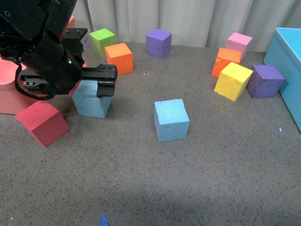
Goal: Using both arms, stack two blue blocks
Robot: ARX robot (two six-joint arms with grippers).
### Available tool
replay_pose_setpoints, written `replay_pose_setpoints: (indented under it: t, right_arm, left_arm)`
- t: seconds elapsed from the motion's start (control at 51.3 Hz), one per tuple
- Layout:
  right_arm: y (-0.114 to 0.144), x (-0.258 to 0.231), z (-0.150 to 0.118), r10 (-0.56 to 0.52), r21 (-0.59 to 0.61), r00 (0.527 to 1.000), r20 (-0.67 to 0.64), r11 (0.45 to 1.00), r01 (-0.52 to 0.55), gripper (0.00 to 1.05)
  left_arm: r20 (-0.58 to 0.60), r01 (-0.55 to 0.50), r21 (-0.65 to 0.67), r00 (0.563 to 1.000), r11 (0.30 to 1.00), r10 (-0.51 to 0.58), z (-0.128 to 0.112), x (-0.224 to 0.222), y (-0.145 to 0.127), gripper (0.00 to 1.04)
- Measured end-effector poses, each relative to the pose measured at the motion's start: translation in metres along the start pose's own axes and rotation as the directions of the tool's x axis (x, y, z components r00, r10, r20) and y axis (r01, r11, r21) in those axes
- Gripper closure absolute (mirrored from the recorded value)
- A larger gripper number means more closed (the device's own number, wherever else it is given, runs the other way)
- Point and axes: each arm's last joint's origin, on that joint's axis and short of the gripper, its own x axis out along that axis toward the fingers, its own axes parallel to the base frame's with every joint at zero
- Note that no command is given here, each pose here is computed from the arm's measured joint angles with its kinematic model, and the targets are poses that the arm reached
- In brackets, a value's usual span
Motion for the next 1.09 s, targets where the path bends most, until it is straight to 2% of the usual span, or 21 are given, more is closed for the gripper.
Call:
replay_pose_setpoints:
  t: [0.214,0.37,0.487,0.702,0.838,1.092]
  right_arm:
    - [0.000,0.000,0.000,0.000,0.000,1.000,0.000,1.000,0.000,0.09]
    - [0.000,0.000,0.000,0.000,0.000,1.000,0.000,1.000,0.000,0.09]
    - [0.000,0.000,0.000,0.000,0.000,1.000,0.000,1.000,0.000,0.09]
    - [0.000,0.000,0.000,0.000,0.000,1.000,0.000,1.000,0.000,0.09]
    - [0.000,0.000,0.000,0.000,0.000,1.000,0.000,1.000,0.000,0.09]
    - [0.000,0.000,0.000,0.000,0.000,1.000,0.000,1.000,0.000,0.09]
  left_arm:
    - [-0.032,-0.011,-0.003,0.999,1.000,0.010,-0.001,0.013,-0.001,0.07]
    - [-0.044,0.010,-0.029,0.999,1.000,-0.011,0.003,0.016,0.000,0.39]
    - [-0.048,0.026,-0.051,0.998,0.998,-0.029,0.005,0.014,0.000,0.49]
    - [-0.022,0.101,-0.183,0.994,0.978,-0.107,0.019,-0.019,-0.013,0.57]
    - [0.020,0.065,-0.294,0.998,0.954,-0.062,0.030,-0.054,-0.038,0.57]
    - [-0.009,0.055,-0.345,0.998,0.937,-0.061,0.017,-0.070,-0.091,0.57]
